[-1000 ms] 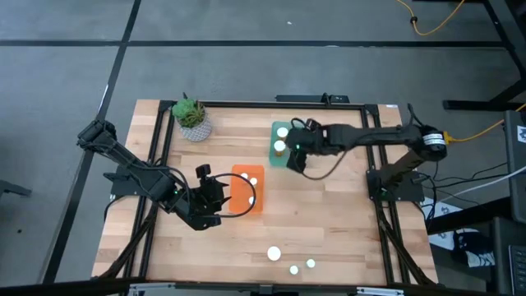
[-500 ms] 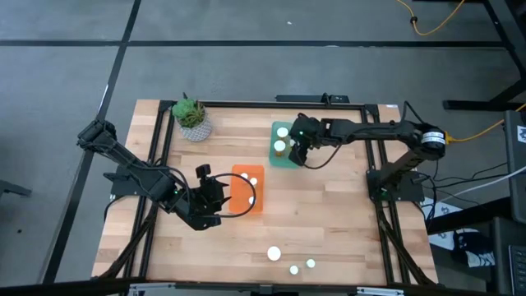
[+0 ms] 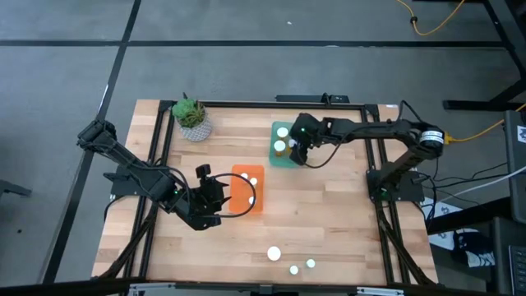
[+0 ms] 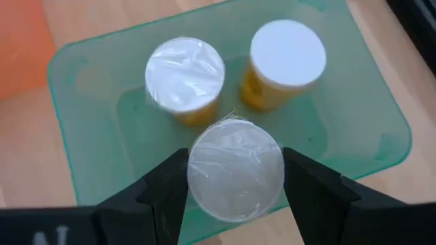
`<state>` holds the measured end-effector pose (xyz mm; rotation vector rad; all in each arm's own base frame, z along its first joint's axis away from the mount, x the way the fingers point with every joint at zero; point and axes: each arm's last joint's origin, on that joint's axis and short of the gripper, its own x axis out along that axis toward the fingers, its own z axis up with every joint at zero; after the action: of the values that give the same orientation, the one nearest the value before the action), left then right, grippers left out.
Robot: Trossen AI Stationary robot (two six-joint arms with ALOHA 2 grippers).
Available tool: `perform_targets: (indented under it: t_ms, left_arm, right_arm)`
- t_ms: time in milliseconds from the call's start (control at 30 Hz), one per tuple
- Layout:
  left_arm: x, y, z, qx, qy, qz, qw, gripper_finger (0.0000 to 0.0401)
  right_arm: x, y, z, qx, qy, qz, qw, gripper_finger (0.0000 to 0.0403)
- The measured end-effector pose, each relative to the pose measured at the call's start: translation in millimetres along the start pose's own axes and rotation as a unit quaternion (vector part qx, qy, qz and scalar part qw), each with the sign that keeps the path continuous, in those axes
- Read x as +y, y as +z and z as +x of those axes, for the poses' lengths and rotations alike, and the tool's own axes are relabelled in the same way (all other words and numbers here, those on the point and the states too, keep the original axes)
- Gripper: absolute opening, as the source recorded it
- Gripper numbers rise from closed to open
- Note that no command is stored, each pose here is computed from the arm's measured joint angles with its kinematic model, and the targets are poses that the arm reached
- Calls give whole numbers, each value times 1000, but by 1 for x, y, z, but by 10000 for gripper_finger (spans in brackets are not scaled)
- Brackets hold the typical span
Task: Pick and place medicine bottles into bin by pill shape (circle, oval)
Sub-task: Put the large orange pill bottle into the blue bin
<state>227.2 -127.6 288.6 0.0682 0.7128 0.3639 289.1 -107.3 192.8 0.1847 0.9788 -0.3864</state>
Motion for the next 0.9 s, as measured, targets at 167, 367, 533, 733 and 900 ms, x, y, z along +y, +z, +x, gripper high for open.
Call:
perform_targets:
  t_ms: [167,367,533,733,900]
  left_arm:
    - [0,0,0,0,0,0,1000,171]
    - [0,0,0,0,0,0,1000,171]
    - [0,0,0,0,0,0,1000,171]
    - [0,0,0,0,0,0,1000,171]
    - [0,0,0,0,0,0,1000,171]
  right_arm:
    - [0,-3,14,19,-1,-33,999,214]
    - [0,0,17,3,-5,-35,999,214]
    - [0,4,15,-6,-5,-33,999,214]
    - [0,3,15,0,-5,-22,1000,230]
    - [0,3,15,1,-5,-22,1000,260]
